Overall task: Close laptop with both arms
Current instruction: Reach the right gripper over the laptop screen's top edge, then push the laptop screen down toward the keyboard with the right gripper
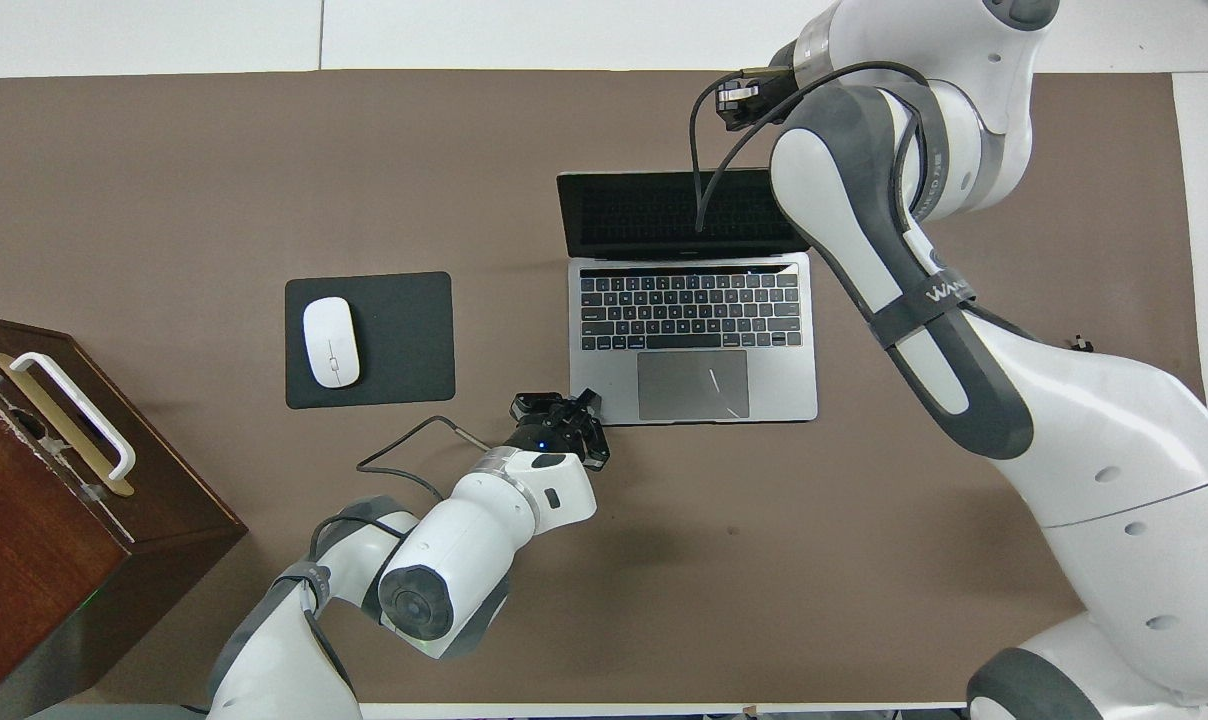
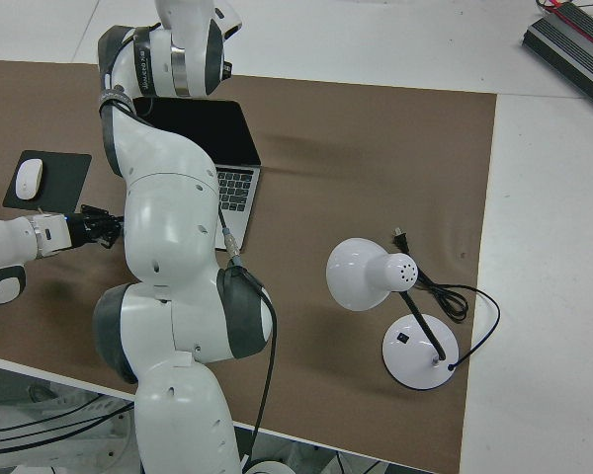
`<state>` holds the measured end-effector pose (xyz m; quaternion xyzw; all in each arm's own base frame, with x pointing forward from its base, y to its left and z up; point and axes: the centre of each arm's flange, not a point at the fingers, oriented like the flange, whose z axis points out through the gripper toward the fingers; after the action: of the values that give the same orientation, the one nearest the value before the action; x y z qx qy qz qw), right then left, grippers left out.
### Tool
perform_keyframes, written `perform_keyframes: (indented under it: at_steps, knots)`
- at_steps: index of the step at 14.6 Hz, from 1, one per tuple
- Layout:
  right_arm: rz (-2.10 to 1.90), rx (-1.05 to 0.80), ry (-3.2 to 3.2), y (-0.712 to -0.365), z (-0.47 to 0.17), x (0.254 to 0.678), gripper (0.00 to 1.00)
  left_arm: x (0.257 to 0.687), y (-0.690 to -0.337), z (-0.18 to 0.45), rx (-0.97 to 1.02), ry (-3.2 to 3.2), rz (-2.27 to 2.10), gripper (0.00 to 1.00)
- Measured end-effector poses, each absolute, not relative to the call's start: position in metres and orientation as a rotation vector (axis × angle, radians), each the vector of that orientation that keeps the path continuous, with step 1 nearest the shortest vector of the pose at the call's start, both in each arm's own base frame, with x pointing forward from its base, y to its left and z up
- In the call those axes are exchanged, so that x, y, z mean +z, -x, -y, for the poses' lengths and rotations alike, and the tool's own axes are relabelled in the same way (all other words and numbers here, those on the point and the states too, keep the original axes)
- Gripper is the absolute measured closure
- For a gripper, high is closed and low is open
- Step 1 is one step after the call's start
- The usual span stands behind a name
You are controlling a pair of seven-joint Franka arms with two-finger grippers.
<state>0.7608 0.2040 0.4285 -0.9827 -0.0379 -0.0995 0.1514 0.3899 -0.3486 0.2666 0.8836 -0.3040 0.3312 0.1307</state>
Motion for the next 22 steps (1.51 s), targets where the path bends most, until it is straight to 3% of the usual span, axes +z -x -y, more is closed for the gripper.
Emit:
perform_keyframes:
  at_steps: [13,22]
  knots:
    - [0.184,0.097,2.876,-0.727,-0.217,0.408,0.99,0.265,-0.384,0.343,0.979,-2.557,0.909,0.99]
    - [0.180,0.216,2.899,-0.703,-0.220,0.400,0.99,0.265,-0.384,0.343,0.986,-2.552,0.940,0.99]
